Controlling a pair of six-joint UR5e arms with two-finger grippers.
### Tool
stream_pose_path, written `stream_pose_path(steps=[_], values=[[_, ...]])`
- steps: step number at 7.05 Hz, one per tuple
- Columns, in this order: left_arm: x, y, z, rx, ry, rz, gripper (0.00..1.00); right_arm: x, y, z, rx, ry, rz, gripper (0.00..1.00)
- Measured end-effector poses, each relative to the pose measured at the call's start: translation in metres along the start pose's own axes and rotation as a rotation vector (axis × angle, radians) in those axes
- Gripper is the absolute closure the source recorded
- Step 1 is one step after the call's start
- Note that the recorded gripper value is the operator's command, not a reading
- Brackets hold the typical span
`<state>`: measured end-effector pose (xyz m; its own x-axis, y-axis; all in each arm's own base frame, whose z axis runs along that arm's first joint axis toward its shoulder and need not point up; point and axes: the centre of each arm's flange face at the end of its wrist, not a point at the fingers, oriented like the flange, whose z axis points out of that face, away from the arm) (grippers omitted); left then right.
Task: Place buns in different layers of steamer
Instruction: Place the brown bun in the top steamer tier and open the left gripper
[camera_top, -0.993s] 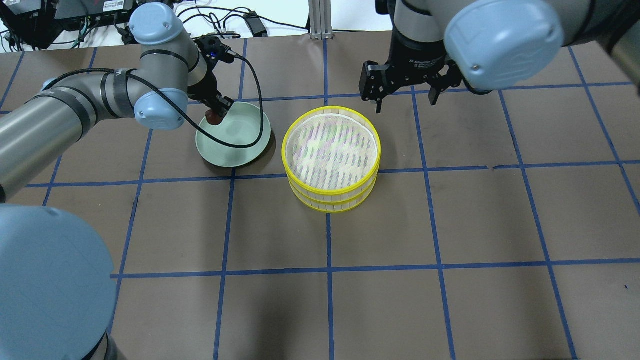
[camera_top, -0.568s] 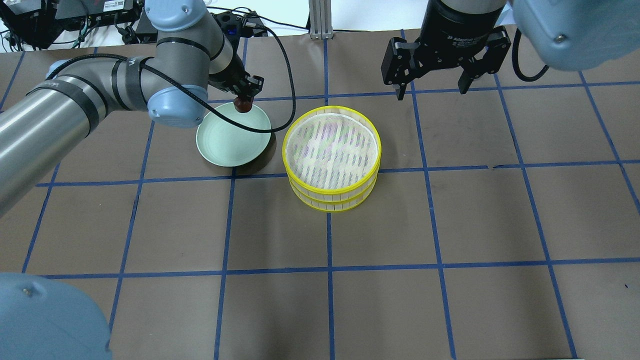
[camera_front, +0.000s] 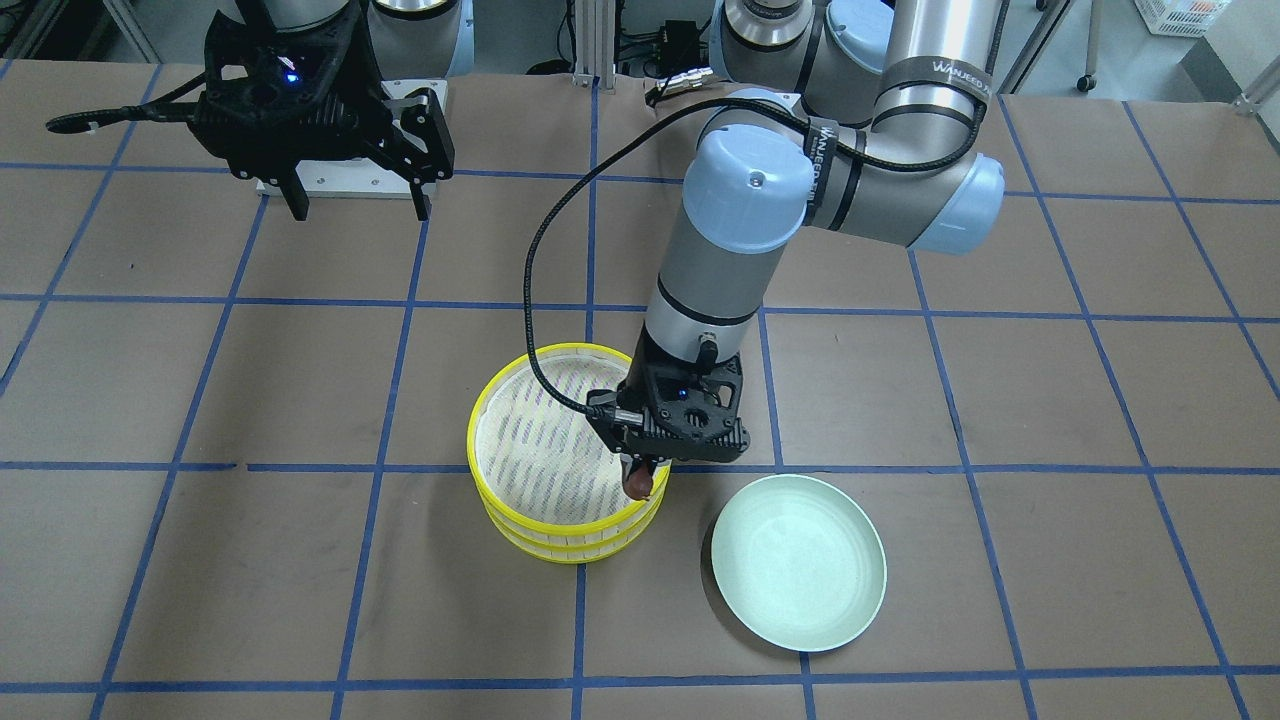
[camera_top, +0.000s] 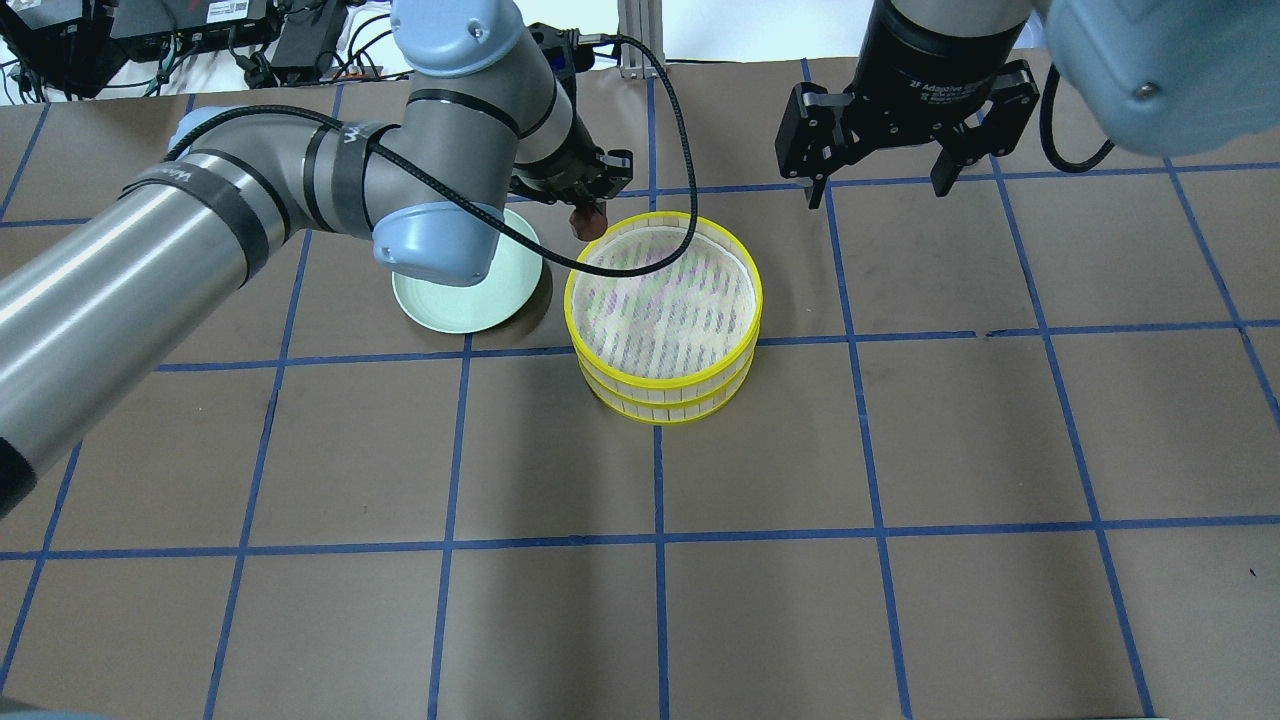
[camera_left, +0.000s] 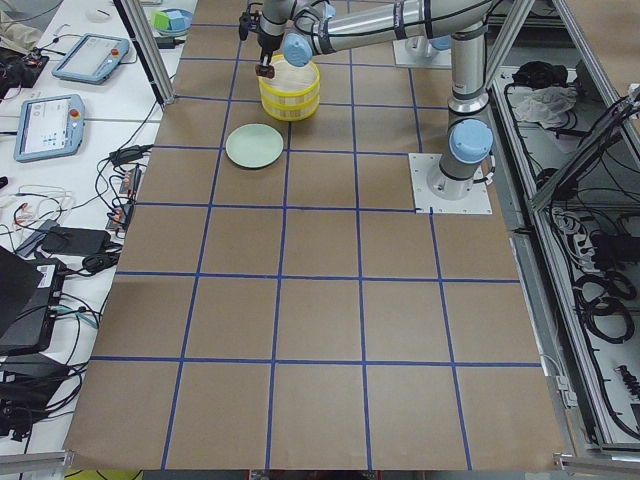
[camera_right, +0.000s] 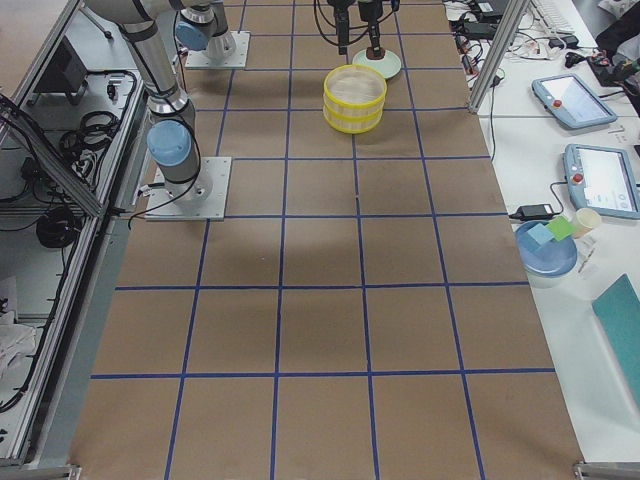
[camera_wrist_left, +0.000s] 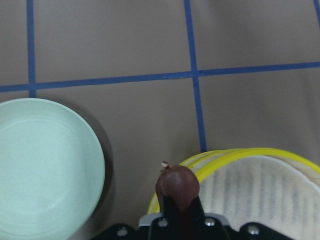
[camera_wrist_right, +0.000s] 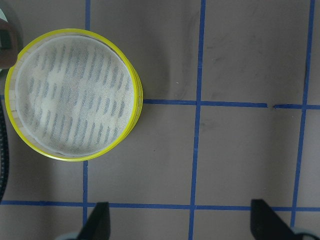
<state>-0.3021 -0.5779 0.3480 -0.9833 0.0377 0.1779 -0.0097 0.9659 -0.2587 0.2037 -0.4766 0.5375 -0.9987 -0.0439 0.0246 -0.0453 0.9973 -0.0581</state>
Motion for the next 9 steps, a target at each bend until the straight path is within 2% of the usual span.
stream_pose_path(steps=[1,2,4,7,9], values=[[0.016,0.01,0.006,-0.019,0.021,-0.025,0.59,0.0,0.002,0.001,0.001,0.0,0.0,0.01],[0.027,0.018,0.009,-0.032,0.031,-0.034,0.01,0.001,0.003,0.001,0.004,0.0,0.0,0.01],[0.037,0.025,0.012,-0.055,0.044,-0.04,0.0,0.001,0.004,0.001,0.006,-0.001,-0.001,0.01],[0.035,0.03,0.002,-0.11,0.027,-0.038,0.0,0.001,0.004,0.001,0.004,0.0,-0.003,0.01],[0.019,0.02,-0.009,-0.105,0.023,-0.001,0.0,0.001,0.004,0.001,0.004,0.0,-0.003,0.01]])
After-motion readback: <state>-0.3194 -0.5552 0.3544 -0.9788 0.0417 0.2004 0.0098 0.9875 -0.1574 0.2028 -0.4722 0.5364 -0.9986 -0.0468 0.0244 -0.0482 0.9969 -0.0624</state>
